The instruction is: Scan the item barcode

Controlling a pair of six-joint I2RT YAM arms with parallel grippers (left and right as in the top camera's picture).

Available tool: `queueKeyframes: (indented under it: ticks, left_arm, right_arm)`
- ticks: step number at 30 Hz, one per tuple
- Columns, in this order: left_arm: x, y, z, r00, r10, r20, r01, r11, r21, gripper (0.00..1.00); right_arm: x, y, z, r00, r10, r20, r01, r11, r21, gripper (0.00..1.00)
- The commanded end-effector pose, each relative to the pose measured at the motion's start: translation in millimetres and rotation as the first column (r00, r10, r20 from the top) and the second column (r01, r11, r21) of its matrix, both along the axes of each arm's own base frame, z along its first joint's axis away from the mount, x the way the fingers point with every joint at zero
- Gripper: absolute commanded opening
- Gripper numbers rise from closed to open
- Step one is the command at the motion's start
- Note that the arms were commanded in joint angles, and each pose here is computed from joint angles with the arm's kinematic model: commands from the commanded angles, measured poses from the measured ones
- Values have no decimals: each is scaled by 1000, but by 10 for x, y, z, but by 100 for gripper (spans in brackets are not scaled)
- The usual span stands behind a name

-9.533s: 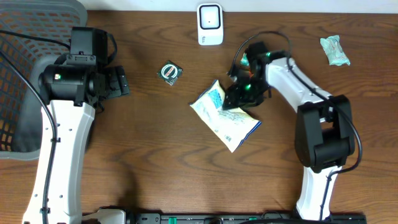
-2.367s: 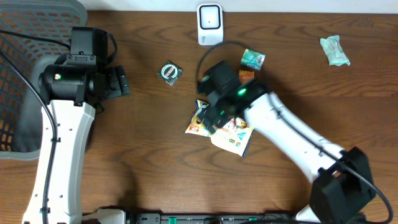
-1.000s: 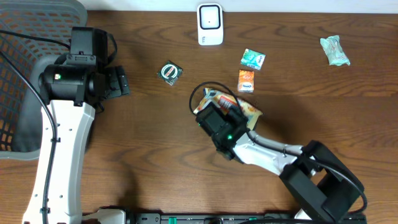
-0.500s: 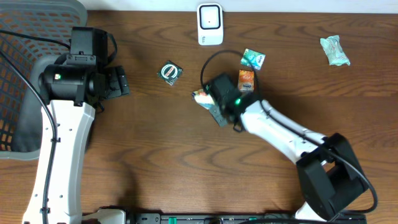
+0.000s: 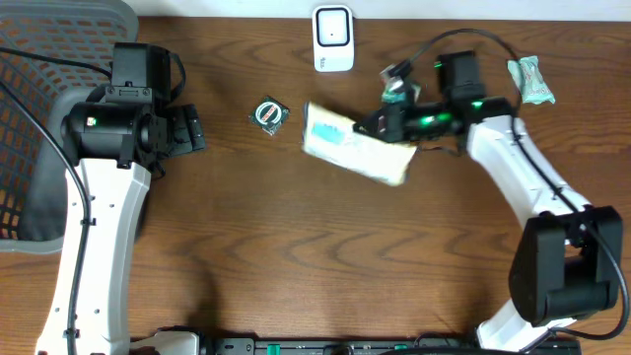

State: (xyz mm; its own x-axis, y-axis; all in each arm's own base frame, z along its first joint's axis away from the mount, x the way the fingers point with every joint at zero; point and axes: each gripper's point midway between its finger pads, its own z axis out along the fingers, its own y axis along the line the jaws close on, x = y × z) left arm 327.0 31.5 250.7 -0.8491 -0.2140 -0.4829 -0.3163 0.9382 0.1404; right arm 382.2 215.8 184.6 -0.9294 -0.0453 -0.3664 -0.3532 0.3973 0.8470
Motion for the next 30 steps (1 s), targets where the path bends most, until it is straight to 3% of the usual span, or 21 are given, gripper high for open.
queueKeyframes:
  ticks: [1, 5, 11, 17, 20, 24, 26, 30]
  left_arm:
    - [-10, 45, 57, 1000, 17, 16, -18, 1000, 12, 98]
    - [-10, 45, 57, 1000, 17, 16, -18, 1000, 12, 98]
    - [-10, 45, 57, 1000, 17, 16, -18, 1000, 12, 98]
    - [-10, 45, 57, 1000, 17, 16, -18, 1000, 12, 98]
    - [-10, 45, 57, 1000, 18, 16, -18, 1000, 12, 98]
    - [-10, 45, 57, 1000, 18, 16, -18, 1000, 12, 98]
    - [-10, 45, 57, 1000, 17, 16, -18, 1000, 12, 98]
    - [-10, 45, 57, 1000, 18, 16, -18, 1000, 12, 98]
  right_arm:
    - [-150, -85, 539, 989, 113, -96, -81, 954, 287, 1]
    - [-39, -225, 480, 995, 52, -84, -29, 967, 254, 1]
    - [116, -316, -36, 997, -77, -10, 77, 996, -44, 1]
    - [-87, -152, -124, 987, 33, 159, 11, 964, -265, 21]
    - [-224, -200, -203, 968, 89, 235, 41, 867, -496, 31]
    - [-415, -384, -255, 938, 167, 304, 152, 590, -793, 43]
    - [-541, -346, -265, 921, 232, 312, 169, 482, -859, 48]
    - [-882, -122, -412, 888, 378, 262, 113, 371, -922, 61]
